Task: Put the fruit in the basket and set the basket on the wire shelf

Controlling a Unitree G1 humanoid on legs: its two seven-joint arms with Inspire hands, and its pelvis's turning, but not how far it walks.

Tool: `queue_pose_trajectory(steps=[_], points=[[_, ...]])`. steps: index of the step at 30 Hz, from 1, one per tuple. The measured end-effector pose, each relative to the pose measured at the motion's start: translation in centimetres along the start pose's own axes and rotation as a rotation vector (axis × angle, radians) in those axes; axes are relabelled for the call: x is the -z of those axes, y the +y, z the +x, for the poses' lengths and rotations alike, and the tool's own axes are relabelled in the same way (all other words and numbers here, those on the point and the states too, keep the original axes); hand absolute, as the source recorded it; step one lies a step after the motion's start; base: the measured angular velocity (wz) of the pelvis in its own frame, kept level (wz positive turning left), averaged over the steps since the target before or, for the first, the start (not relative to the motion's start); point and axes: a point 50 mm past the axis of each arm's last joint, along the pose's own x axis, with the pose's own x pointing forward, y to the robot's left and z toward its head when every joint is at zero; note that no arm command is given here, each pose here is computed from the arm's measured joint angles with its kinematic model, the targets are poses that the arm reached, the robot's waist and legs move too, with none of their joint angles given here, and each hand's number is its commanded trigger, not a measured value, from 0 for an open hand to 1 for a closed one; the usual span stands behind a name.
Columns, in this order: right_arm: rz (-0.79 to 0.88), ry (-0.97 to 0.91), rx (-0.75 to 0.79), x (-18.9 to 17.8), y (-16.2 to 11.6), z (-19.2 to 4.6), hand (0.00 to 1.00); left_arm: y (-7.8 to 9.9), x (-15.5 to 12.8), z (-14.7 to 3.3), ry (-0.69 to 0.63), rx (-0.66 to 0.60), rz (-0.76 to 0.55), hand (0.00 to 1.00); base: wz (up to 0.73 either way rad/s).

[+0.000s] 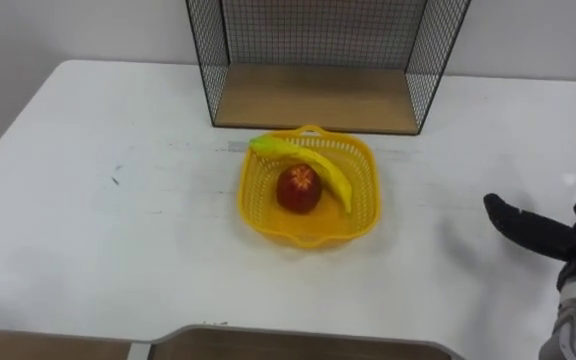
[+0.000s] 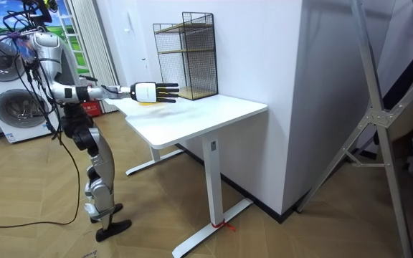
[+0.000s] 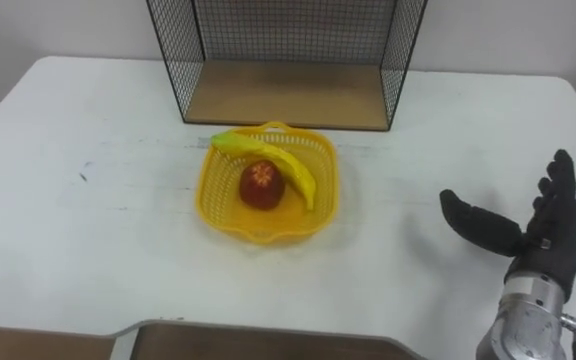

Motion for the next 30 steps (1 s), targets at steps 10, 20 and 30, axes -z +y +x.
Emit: queue_pose_trajectory(steps=[10, 20, 30], points=[[0.028, -0.014, -0.103, 0.4, 1.0, -0.2, 0.00, -4.2, 0.1, -3.0, 0.098, 0.434, -0.136, 0.00, 0.00], [0.067, 0.033, -0.288, 1.2, 3.9, -0.8, 0.00, -7.6, 3.5, -9.0, 0.302, 0.978, -0.115, 0.00, -0.05], [0.178, 0.083, -0.368, 1.7, 5.8, -1.0, 0.00, -9.3, 3.8, -12.6, 0.348, 1.245, -0.126, 0.00, -0.02]])
